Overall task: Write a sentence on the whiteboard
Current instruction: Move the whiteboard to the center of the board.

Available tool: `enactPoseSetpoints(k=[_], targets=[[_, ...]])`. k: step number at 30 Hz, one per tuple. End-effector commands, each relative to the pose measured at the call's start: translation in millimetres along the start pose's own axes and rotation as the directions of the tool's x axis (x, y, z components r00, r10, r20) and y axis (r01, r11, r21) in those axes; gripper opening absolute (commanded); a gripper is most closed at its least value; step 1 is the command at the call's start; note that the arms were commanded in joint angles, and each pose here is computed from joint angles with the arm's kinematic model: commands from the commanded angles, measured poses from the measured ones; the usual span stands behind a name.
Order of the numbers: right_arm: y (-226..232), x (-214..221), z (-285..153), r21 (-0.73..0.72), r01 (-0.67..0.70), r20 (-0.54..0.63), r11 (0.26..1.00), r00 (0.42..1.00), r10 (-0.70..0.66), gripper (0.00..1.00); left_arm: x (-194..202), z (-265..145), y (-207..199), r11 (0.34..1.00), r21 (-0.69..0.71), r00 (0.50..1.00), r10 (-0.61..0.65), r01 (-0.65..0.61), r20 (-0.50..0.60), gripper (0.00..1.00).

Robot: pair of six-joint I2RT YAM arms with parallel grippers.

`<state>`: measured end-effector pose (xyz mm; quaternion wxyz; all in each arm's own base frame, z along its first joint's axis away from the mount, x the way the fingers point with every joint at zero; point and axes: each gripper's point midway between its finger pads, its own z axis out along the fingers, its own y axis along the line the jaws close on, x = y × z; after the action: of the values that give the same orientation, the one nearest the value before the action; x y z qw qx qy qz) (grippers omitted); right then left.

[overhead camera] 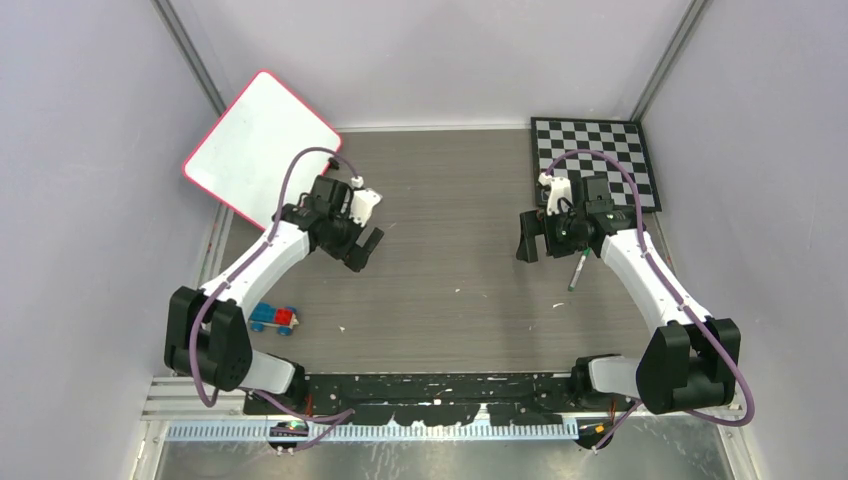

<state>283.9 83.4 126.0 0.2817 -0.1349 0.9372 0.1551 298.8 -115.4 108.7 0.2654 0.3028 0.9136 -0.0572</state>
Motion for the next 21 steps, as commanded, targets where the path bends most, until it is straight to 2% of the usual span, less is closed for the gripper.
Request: enactPoseSetpoints(k=[1,5,11,14,16,19,21], targets=[[2,-8,-8,-0.003,0.012,0.03,1.0,0.999,-0.012,0.99,-11,-1,14,0.981,0.005,0.98,0.193,-0.193,-0.047,1.0],[2,-6,-9,-0.004,0.017,0.027,1.0,1.0,-0.017,0.99,-5,11,22,0.935,0.093,0.921,0.353,-0.342,-0.163,1.0],[5,-2,-10,-0.017,0.023,0.02,1.0,1.0,-0.023,0.99,-16,35,70,0.795,0.094,0.758,0.602,-0.599,-0.25,0.97],[6,-1,-10,-0.022,0.024,0.014,0.999,1.0,-0.024,0.99,-27,41,90,0.723,0.125,0.691,0.688,-0.68,-0.22,0.95],[6,1,-9,-0.022,0.024,0.009,0.999,1.0,-0.023,0.99,-38,44,100,0.679,0.143,0.661,0.734,-0.72,-0.158,0.95],[6,1,-10,-0.024,0.019,0.006,1.0,1.0,-0.019,0.99,-45,46,111,0.585,0.202,0.573,0.811,-0.786,-0.118,0.93],[7,1,-10,-0.03,0.018,0.006,0.999,1.0,-0.018,0.99,-43,51,115,0.542,0.258,0.533,0.839,-0.8,-0.111,0.9]])
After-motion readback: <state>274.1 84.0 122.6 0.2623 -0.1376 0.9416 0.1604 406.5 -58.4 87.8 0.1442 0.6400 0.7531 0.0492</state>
